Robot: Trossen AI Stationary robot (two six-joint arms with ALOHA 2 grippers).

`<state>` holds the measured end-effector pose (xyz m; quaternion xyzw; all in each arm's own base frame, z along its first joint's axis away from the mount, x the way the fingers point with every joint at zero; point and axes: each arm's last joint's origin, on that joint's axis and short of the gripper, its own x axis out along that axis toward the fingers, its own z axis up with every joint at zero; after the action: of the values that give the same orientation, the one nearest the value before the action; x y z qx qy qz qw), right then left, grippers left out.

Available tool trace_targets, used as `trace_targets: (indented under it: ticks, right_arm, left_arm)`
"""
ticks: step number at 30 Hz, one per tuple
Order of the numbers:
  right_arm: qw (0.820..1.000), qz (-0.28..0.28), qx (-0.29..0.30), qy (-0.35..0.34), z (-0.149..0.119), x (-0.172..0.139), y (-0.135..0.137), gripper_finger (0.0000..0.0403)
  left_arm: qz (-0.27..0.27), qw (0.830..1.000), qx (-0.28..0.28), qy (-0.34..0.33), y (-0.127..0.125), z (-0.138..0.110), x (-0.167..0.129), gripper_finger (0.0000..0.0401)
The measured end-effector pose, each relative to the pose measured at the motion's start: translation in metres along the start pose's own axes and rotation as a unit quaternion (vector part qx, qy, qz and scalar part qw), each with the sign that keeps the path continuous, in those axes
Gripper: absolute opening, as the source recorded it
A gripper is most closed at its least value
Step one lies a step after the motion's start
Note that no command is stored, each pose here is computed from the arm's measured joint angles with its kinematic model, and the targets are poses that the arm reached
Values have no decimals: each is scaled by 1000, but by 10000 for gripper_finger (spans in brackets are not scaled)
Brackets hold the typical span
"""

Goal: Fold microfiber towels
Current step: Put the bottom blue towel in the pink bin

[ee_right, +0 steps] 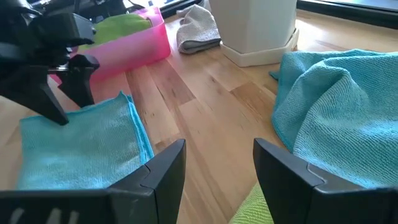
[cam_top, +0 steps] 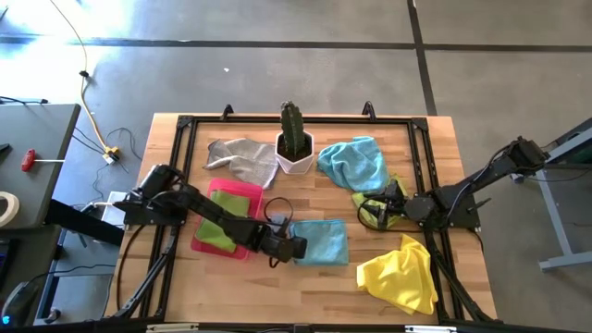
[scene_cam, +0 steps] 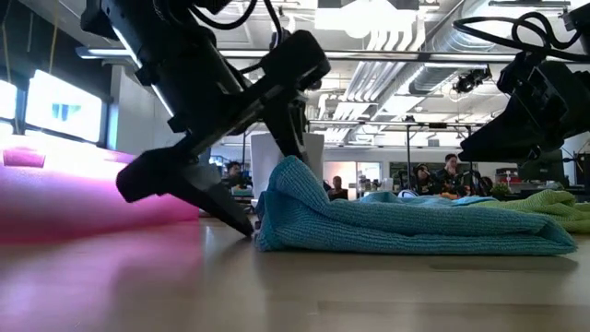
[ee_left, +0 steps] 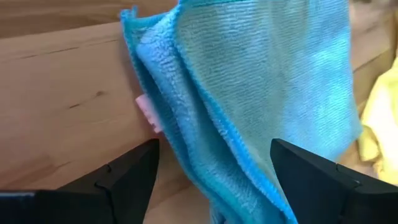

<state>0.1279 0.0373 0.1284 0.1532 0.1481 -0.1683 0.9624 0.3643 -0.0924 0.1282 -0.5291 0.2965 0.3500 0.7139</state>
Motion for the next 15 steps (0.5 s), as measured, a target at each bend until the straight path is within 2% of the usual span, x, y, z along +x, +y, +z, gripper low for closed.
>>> trace_targets:
  ticks: [5,11,15]
  right_arm:
    - [1000,-2,-3,3,-1,0,0,181]
    - [1000,-4,-7,7,-2,0,-1,181]
    - [1000,-4,-7,7,-2,0,-1,181]
  left_arm:
    - [-22,1000,-15,-13,-3,4,11,298]
    - [-46,999,-6,-26,-5,7,25,297]
    - [-35,999,13,-26,-3,11,27,272]
